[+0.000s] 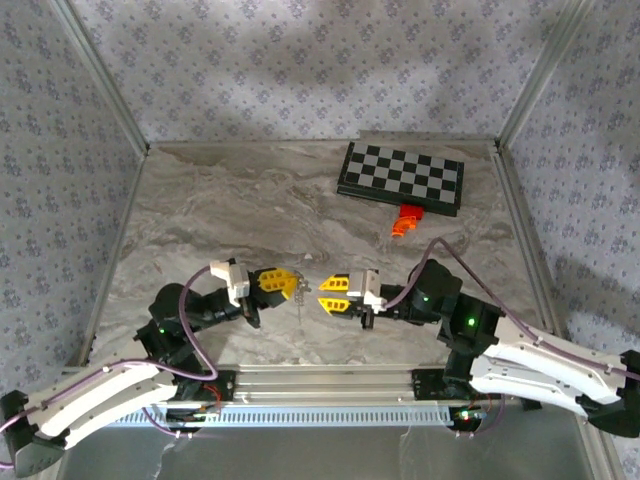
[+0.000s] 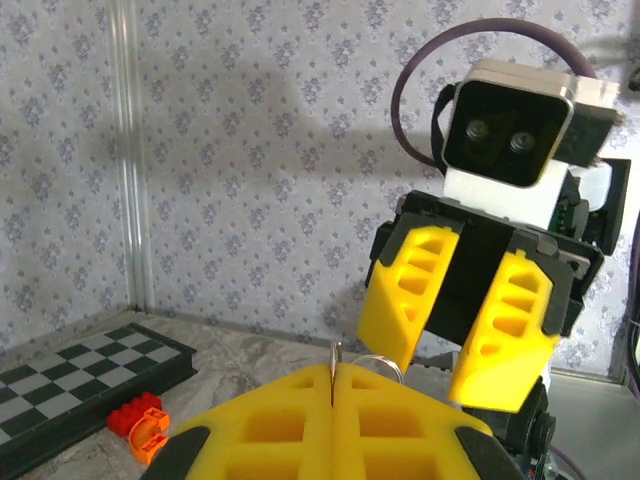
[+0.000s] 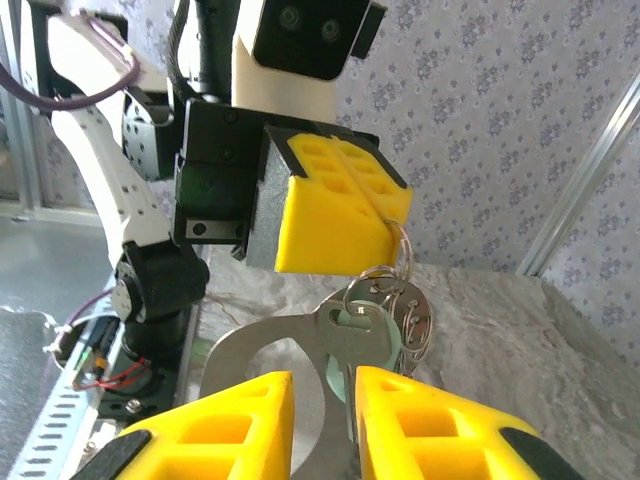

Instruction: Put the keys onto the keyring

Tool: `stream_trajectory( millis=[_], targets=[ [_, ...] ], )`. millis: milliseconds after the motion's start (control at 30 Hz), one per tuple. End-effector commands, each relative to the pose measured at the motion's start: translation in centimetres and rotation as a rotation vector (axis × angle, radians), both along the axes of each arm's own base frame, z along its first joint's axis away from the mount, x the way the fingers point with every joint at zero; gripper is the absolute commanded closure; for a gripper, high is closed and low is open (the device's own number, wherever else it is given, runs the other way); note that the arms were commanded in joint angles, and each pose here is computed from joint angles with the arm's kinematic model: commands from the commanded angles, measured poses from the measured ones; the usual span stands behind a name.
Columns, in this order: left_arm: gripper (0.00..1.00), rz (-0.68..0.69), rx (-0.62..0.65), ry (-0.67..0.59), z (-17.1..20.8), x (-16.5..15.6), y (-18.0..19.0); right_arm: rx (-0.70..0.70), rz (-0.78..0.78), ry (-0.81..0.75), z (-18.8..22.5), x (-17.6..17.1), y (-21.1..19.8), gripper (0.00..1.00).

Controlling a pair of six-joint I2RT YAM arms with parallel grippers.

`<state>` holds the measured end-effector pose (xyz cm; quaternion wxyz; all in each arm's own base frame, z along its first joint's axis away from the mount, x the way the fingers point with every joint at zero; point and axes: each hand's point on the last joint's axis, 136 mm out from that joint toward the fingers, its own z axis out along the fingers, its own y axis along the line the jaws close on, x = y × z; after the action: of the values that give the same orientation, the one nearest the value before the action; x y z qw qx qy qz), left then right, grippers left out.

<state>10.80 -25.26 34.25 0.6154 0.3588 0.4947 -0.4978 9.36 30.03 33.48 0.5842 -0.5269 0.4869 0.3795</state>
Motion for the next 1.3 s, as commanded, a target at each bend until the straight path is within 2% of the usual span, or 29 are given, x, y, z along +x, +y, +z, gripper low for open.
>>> stream_trajectory(
  millis=[0,67,267,367,500,700,1267],
  targets=[
    [1.00,-0.039,-0.036,-0.093,2.2,-1.5,0.6,0.086,0.023,0.032,2.6,-0.3,-0.7,0.73],
    [1.00,-0.060,-0.031,-0.107,2.3,-2.0,0.6,0.082,0.050,0.054,2.9,-0.2,-0.5,0.72],
    [1.00,-0.090,0.006,-0.120,2.0,-2.4,0.2,0.079,0.114,0.087,3.8,-0.3,1.0,0.59],
    [1.00,-0.085,0.017,-0.127,1.8,-2.4,0.2,0.088,0.123,0.095,4.3,-0.3,1.3,0.58],
    [1.00,-0.085,0.028,-0.134,1.6,-2.5,0.2,0.083,0.124,0.105,4.2,-0.1,1.7,0.60],
    [1.00,-0.092,0.040,-0.139,1.6,-2.6,0.2,0.066,0.115,0.110,3.6,0.3,2.2,0.71],
    [1.00,-0.105,0.043,-0.135,1.7,-2.8,0.1,0.014,0.135,0.139,2.0,0.4,3.0,0.71]
  ],
)
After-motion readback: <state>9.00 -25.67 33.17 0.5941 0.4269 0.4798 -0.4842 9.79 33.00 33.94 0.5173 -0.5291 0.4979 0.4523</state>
